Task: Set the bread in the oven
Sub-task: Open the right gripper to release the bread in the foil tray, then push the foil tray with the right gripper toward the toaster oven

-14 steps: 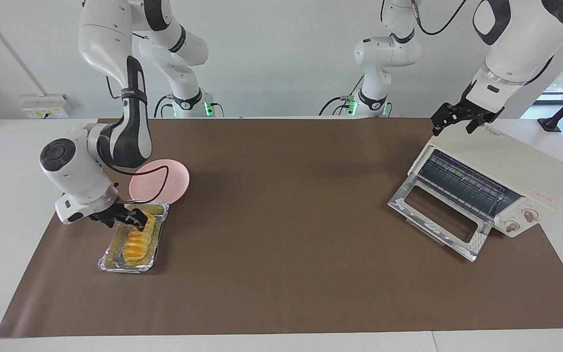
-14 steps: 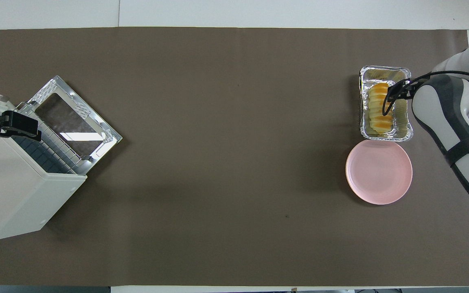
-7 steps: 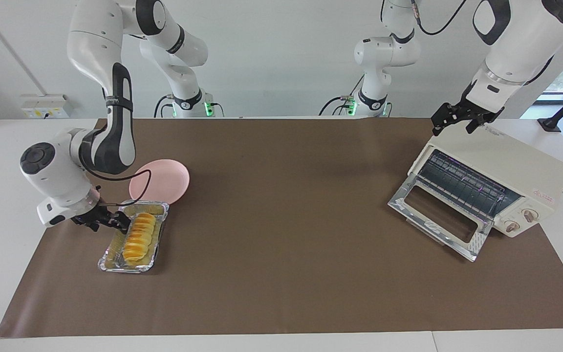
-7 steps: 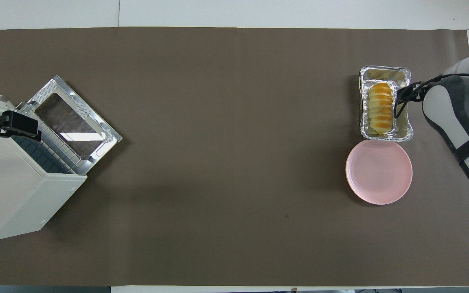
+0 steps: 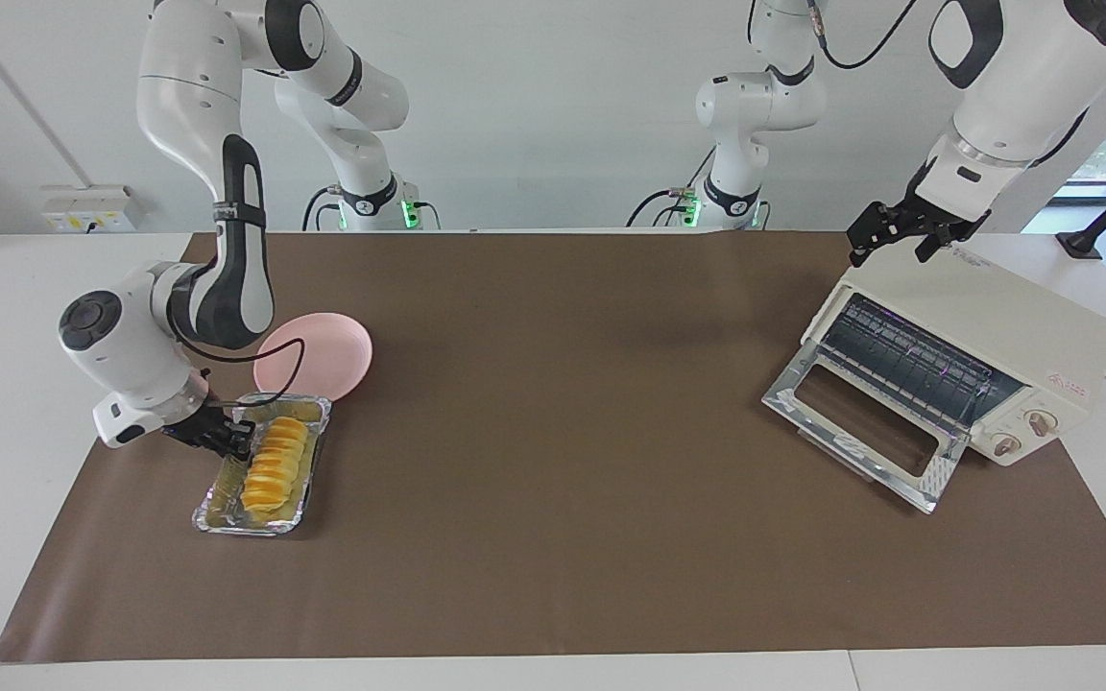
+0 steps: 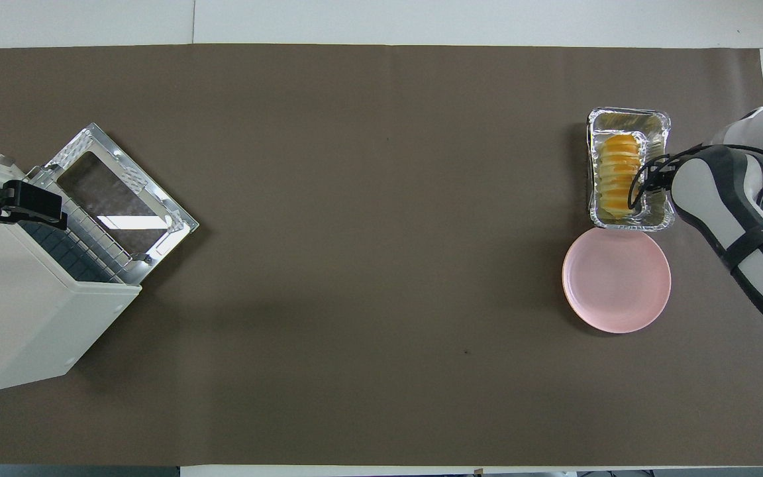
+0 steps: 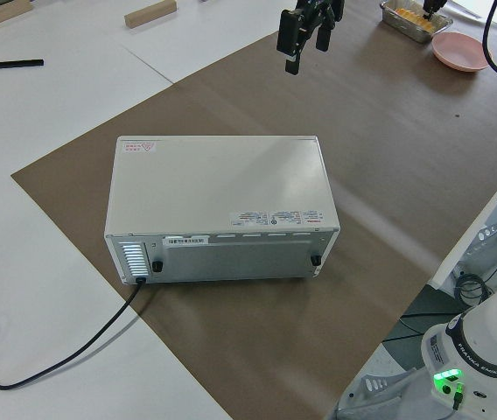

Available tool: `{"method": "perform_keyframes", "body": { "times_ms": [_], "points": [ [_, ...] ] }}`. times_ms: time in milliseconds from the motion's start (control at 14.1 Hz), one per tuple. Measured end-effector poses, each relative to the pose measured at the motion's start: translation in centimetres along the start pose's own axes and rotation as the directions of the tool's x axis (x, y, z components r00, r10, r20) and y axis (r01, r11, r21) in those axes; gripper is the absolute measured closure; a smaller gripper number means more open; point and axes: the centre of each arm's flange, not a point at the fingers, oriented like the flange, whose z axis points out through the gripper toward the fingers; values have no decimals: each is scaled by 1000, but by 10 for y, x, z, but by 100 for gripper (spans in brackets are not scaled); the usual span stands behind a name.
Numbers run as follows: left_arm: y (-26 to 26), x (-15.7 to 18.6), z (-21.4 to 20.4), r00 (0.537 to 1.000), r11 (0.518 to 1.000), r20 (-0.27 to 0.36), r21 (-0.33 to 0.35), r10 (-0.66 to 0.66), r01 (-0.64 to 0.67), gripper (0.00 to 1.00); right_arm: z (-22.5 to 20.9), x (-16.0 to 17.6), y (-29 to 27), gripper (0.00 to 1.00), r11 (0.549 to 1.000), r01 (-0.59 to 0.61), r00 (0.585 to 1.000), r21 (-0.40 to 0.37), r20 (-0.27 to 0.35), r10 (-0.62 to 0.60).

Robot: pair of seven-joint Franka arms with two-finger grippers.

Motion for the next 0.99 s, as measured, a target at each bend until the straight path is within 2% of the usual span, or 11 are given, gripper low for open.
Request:
{"method": "perform_keyframes", "body": {
  "times_ms": [71, 142, 355, 568, 852, 994],
  "points": [
    [0, 0, 0, 1000, 1000, 0, 0, 0, 0, 0, 0, 0, 0, 93, 1000, 3, 1000, 0, 0, -3],
    [0, 0, 0, 1000, 1000, 0, 0, 0, 0, 0, -1, 0, 0, 98, 1000, 8, 1000, 0, -1, -8],
    [0, 0, 0, 1000, 1000, 0, 0, 0, 0, 0, -5, 2, -3, 98, 1000, 16, 1000, 3, -9, -16],
    [0, 0, 0, 1000, 1000, 0, 0, 0, 0, 0, -31, 12, -31, 98, 998, 47, 999, 30, -16, -46],
    [0, 0, 0, 1000, 1000, 0, 0, 0, 0, 0, -89, 18, -119, 98, 987, 132, 989, 89, -74, -126],
    [0, 0, 0, 1000, 1000, 0, 0, 0, 0, 0, -104, 10, -180, 98, 987, 123, 990, 106, -75, -115]
  ]
}}
